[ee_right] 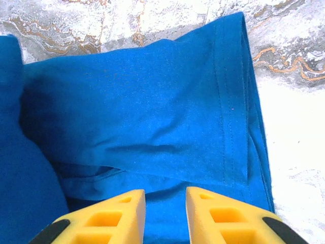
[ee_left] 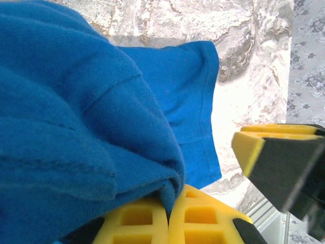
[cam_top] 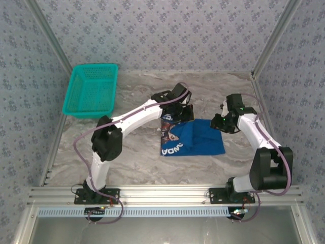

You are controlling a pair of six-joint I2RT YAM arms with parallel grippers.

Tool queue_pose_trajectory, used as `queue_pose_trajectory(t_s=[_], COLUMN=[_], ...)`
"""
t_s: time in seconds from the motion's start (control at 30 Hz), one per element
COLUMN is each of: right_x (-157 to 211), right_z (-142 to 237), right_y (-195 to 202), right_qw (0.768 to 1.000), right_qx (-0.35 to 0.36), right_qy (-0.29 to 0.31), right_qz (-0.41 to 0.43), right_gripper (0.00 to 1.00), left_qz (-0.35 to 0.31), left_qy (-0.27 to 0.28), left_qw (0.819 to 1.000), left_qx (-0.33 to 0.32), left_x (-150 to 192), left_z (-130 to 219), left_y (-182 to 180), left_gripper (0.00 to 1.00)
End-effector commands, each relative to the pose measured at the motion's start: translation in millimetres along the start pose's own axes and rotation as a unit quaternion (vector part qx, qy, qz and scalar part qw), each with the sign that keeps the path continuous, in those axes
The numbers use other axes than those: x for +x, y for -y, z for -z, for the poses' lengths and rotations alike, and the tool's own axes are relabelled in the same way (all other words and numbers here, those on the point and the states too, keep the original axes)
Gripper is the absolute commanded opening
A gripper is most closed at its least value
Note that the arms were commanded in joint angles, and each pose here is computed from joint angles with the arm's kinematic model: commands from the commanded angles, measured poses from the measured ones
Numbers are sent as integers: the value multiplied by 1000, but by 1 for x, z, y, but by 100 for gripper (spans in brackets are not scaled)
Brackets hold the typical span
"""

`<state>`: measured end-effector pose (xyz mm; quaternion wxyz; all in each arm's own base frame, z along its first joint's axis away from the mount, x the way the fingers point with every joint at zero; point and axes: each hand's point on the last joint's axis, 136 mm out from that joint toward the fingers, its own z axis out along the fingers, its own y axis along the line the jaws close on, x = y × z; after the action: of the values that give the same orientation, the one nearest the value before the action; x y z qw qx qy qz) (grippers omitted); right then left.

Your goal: Fold the inside-out t-shirt

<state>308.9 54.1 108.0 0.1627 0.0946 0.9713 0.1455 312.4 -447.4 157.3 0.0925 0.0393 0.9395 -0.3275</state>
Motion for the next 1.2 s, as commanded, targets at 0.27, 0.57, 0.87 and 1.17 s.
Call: queue_pose_trajectory(t_s=[0.27,0.57,0.87,1.17], right_x=[11,12,10,2], right_z=[21,53,90,118], right_y=[15,36,48,56], right_qw=[999,995,986,976], right_qx=[37,67,78,75], right_qy=[10,59,114,163], right_qz=[-7,-53,-95,-123], right_gripper=[30,30,30,31], left_qz=[2,5,-10,-129], left_qy=[-14,-53,-110,-118], left_qw=[999,996,986,971], left_qx=[35,75,125,161], left_x=[4,21,52,60], left_z=[-34,-79,-91,-45], left_y=[34,71,110,144], left_gripper=[0,29,42,45])
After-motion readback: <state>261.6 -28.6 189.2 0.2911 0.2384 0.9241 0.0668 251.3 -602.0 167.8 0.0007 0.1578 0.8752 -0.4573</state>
